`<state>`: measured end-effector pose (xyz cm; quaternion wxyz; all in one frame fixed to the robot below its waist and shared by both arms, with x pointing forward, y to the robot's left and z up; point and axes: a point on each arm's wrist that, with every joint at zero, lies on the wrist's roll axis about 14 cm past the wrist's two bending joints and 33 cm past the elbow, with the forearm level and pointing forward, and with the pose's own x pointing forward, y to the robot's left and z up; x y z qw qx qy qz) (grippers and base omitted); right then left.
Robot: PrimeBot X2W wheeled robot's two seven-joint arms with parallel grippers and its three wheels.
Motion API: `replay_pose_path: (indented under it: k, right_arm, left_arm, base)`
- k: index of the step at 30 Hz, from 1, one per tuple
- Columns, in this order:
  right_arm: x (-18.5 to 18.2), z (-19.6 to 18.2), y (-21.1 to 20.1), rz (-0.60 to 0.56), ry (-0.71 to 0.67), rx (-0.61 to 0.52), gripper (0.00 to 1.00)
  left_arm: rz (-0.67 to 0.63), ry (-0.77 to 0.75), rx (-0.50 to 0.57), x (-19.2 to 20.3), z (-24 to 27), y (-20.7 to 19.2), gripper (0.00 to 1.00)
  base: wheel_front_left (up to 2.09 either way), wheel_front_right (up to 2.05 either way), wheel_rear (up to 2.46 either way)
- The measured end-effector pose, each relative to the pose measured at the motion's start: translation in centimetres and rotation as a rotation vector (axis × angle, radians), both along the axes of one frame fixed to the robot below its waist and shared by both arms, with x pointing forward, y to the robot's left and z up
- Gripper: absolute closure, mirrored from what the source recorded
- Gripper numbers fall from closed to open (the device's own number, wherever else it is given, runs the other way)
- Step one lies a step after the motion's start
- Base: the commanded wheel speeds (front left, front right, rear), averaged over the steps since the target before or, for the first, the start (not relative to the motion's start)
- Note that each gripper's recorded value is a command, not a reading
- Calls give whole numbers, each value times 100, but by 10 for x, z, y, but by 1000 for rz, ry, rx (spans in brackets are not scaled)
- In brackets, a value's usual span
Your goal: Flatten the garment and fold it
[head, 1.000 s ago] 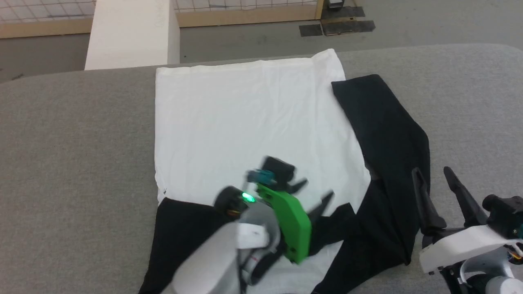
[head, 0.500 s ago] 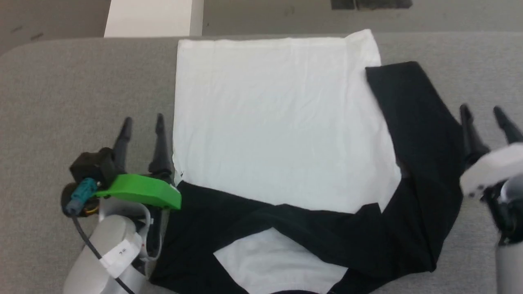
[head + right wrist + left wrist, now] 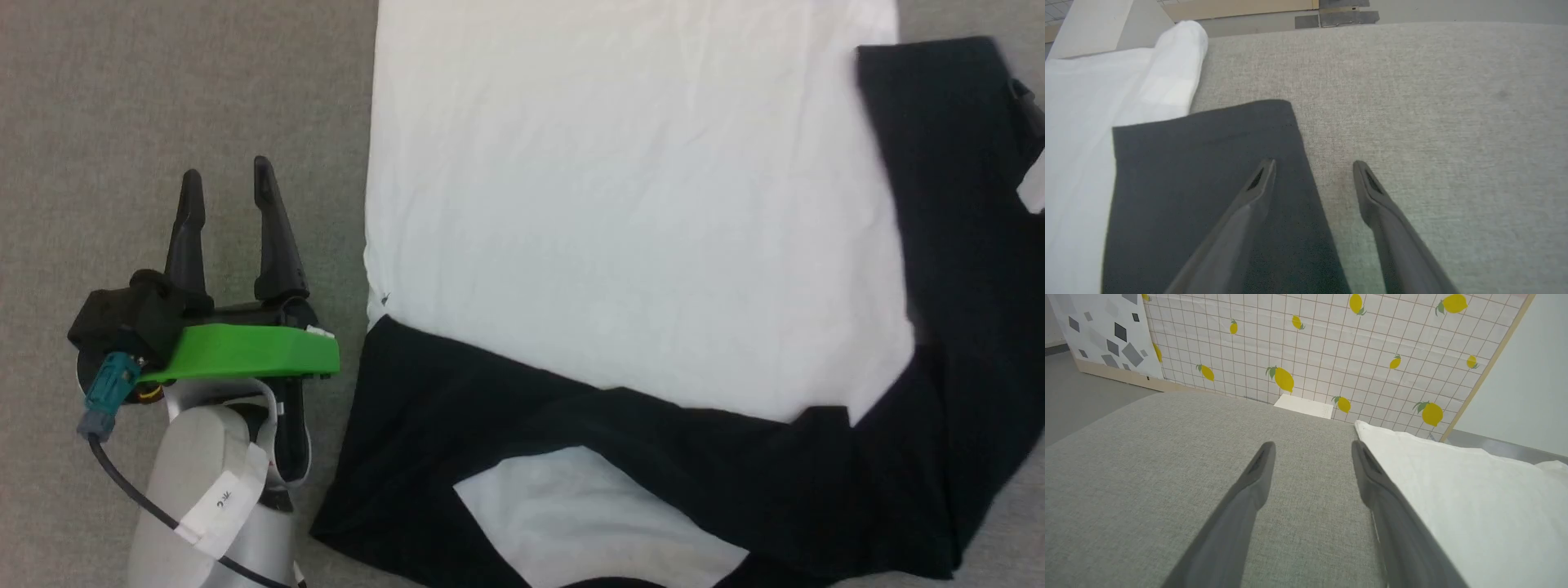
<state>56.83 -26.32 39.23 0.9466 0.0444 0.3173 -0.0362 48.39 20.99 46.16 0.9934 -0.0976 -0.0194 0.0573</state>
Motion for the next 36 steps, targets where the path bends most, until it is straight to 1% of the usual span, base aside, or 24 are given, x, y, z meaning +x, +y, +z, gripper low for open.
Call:
replay_pose_path:
  k: [3, 6, 7, 8, 9, 13, 16, 19, 23, 29, 32, 36]
  right_arm:
    - [7, -25, 9, 32, 97, 1, 0]
    - [18, -30, 15, 59, 142, -4, 1]
    - [20, -32, 18, 72, 159, -7, 57]
    - [21, -33, 20, 84, 169, -14, 91]
    - [23, -33, 23, 98, 173, -23, 100]
    - [19, -26, 30, 135, 157, -39, 100]
    - [10, -17, 24, 132, 100, -60, 100]
    - [0, 1, 14, 115, 25, -74, 100]
    - [-16, 45, -9, 74, -96, -115, 100]
    - [-67, 121, -45, -13, -261, -195, 100]
    - [-98, 153, -53, -43, -316, -222, 100]
    - [-137, 192, -50, -61, -403, -240, 100]
  left_arm:
    - [17, 27, 14, -2, -12, 9, 0]
    - [36, 43, 40, -6, -18, 19, 0]
    - [42, 48, 48, -8, -19, 23, 0]
    - [47, 52, 53, -9, -20, 25, 0]
    - [54, 56, 57, -11, -21, 28, 0]
    - [58, 65, 64, -16, -20, 33, 0]
    - [53, 87, 63, -25, -24, 33, 0]
    - [56, 102, 73, -36, -24, 34, 0]
    - [55, 91, 81, -49, -14, 35, 0]
    - [35, 60, 73, -70, 3, 28, 0]
    - [17, 34, 71, -77, 14, 23, 0]
    - [-1, 1, 70, -85, 26, 16, 0]
  base:
    - [0, 0, 0]
    - [0, 0, 0]
    - [0, 0, 0]
    - [0, 0, 0]
    - [0, 0, 0]
    - [0, 0, 0]
    - [0, 0, 0]
    - [0, 0, 0]
    - [0, 0, 0]
    - [0, 0, 0]
    - [0, 0, 0]
    - [0, 0, 0]
